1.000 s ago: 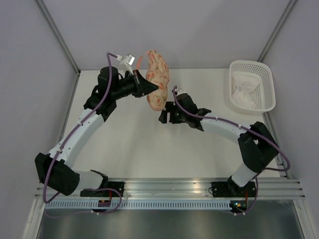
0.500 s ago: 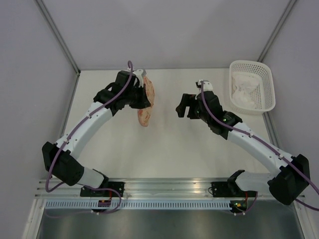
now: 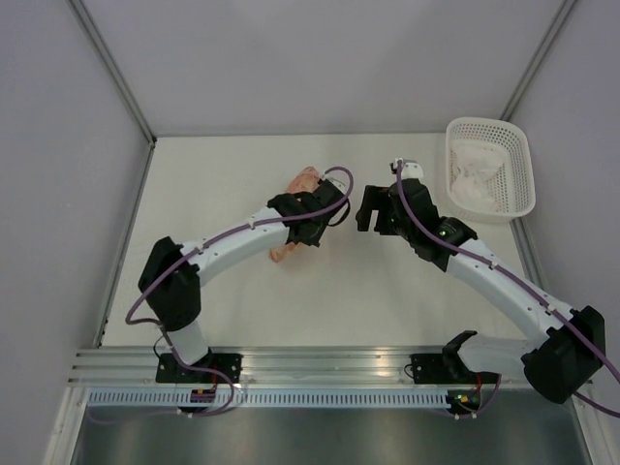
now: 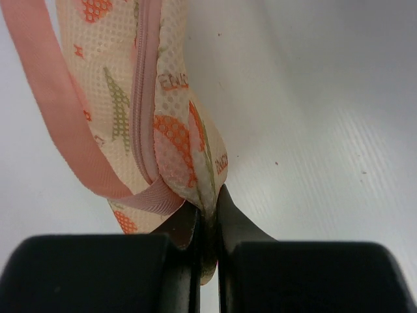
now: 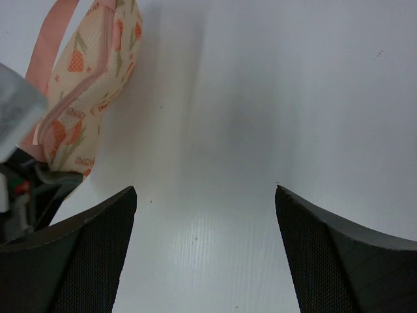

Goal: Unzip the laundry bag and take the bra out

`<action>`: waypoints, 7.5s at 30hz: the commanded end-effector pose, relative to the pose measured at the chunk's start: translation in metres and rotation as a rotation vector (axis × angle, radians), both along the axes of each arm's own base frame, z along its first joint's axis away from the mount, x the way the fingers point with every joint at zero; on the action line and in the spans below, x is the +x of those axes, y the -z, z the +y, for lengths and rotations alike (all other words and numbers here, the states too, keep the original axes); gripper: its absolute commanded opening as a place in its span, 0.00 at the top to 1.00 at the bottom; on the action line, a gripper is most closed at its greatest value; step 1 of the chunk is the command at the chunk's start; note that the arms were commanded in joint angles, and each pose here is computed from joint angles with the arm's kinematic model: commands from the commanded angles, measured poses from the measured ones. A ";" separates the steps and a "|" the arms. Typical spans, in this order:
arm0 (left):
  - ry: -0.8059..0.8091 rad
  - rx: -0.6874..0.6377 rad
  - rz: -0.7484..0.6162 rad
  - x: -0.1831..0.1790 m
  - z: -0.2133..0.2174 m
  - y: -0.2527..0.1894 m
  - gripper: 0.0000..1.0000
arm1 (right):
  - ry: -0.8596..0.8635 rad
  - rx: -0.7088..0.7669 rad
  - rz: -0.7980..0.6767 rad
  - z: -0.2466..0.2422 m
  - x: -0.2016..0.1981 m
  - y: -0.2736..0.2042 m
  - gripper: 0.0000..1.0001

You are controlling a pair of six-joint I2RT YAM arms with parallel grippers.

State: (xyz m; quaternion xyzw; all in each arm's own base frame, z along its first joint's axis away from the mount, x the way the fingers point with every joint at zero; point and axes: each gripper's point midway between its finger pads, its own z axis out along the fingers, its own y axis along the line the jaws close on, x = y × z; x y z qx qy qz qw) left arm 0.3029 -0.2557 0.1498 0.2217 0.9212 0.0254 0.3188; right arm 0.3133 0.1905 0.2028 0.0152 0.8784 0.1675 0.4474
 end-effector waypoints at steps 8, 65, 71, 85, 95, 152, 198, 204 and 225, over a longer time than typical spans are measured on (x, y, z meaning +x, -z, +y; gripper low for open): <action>0.016 0.291 -0.043 -0.007 -0.014 0.057 0.98 | 0.316 -0.170 -0.117 -0.094 -0.003 -0.071 0.07; -0.320 -1.104 -0.245 -0.032 0.099 -0.098 0.01 | -0.560 0.702 0.213 0.175 0.001 0.057 1.00; -0.319 -1.108 -0.227 -0.033 0.097 -0.094 0.01 | -0.515 0.581 0.326 0.187 0.000 0.104 1.00; -0.570 -0.867 -0.245 -0.012 0.138 -0.036 0.02 | -0.342 0.035 0.503 0.088 -0.020 0.181 1.00; -0.311 -0.969 -0.162 0.011 0.085 -0.016 0.03 | -0.203 -0.223 0.490 0.022 0.000 0.182 1.00; -0.601 -1.106 0.354 0.003 -0.054 0.060 0.35 | -0.154 -0.194 0.432 0.009 0.017 0.175 0.99; -1.187 -1.063 0.290 0.055 -0.052 0.014 0.98 | -0.224 0.075 -0.128 0.047 -0.049 0.020 0.52; -1.192 -1.074 0.313 0.058 -0.055 0.012 0.98 | -0.262 0.080 -0.099 0.062 -0.049 0.039 0.61; -1.153 -1.061 0.453 0.049 -0.073 0.021 0.98 | -0.138 -0.078 -0.171 0.060 -0.008 0.066 0.60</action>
